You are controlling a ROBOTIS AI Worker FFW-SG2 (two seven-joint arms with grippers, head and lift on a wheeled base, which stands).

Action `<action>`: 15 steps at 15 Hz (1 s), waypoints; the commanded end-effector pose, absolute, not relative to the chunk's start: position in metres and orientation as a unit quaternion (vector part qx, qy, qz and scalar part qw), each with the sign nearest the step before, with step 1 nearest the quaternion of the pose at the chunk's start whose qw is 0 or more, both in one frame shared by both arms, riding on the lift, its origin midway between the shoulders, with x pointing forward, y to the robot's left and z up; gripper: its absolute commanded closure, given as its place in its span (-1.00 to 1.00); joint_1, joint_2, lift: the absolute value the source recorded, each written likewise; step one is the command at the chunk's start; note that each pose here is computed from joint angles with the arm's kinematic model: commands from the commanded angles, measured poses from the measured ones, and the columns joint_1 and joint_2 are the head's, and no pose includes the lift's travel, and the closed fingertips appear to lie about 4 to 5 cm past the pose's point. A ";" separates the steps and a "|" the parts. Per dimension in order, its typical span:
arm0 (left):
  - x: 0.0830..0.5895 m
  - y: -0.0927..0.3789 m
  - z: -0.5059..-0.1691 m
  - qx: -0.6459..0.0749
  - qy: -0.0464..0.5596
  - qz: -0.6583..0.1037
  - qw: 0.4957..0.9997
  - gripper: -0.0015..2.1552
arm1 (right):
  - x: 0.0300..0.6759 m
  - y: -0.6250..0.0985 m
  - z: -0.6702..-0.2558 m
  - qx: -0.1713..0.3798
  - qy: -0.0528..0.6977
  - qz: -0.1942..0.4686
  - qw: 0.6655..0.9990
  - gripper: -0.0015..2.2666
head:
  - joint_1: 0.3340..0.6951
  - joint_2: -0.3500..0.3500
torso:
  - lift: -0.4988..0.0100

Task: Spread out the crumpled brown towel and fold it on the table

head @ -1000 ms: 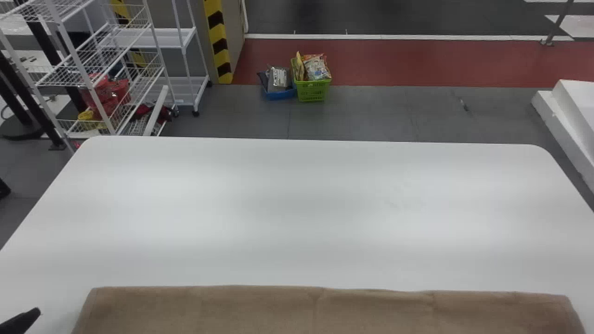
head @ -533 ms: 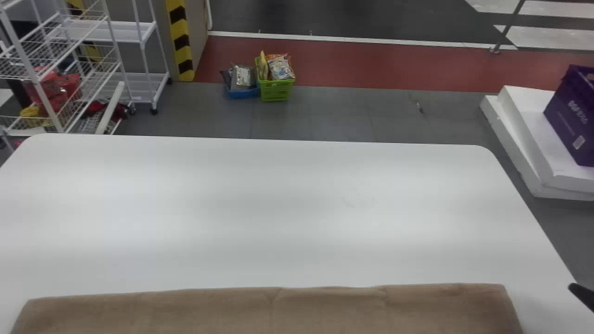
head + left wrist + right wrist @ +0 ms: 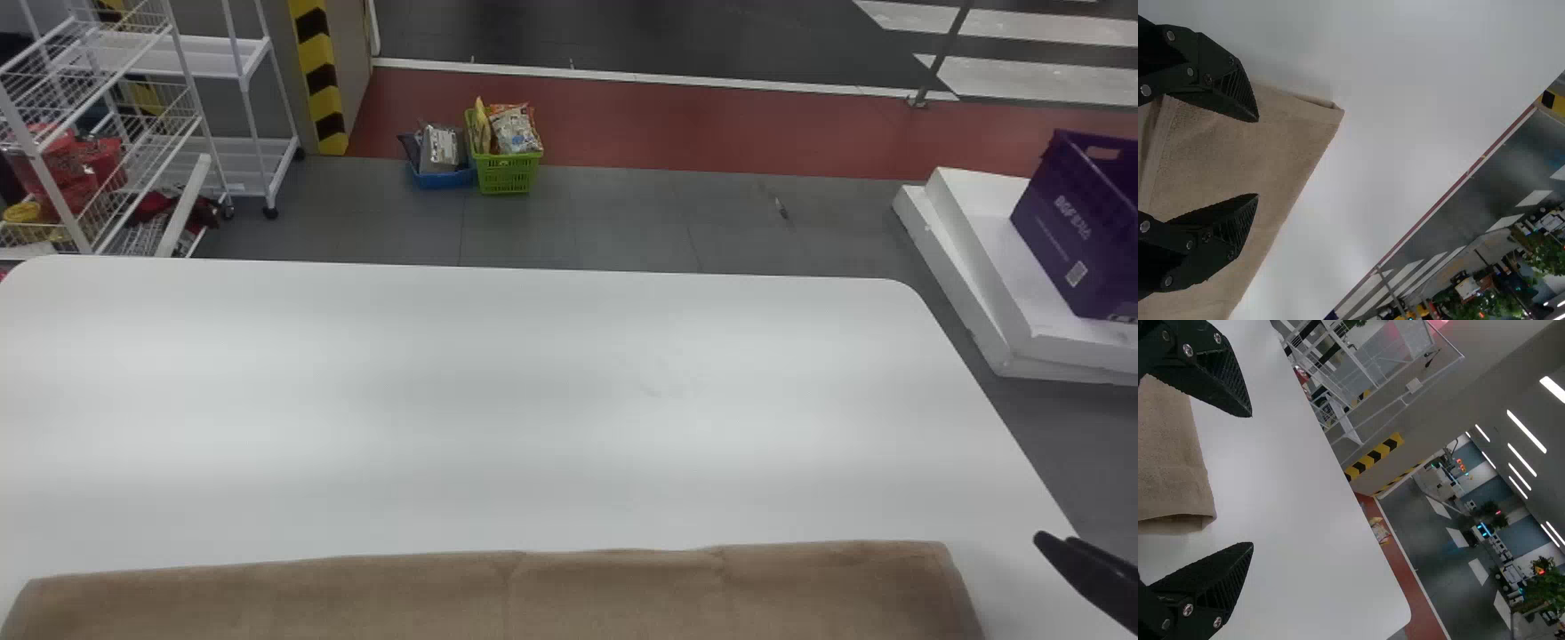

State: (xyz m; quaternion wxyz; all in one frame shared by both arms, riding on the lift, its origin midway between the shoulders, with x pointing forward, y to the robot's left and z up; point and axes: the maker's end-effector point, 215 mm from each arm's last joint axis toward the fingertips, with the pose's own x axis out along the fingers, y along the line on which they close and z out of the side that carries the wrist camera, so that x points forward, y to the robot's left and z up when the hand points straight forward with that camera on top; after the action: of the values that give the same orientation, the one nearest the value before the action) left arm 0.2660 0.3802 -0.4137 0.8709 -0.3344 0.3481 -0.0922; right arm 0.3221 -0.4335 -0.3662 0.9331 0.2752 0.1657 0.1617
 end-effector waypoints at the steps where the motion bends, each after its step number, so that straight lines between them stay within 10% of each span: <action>1: 0.275 0.382 -0.421 -0.330 0.354 -0.093 0.870 -0.51 | 0.321 -0.432 -0.368 0.278 0.166 0.162 0.932 -0.88 | 1.00 -0.31 | 0.46; 15: 0.288 0.408 -0.429 -0.236 0.437 -0.067 0.865 -0.51 | 0.322 -0.430 -0.377 0.303 0.164 0.165 0.924 -0.88 | 1.00 -0.10 | 0.46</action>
State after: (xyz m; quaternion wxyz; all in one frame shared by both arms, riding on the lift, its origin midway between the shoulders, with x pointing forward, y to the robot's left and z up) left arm 0.2881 0.4102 -0.4295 0.8686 -0.2311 0.4335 -0.0651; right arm 0.3206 -0.4312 -0.3757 0.9253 0.2992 0.1654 0.1639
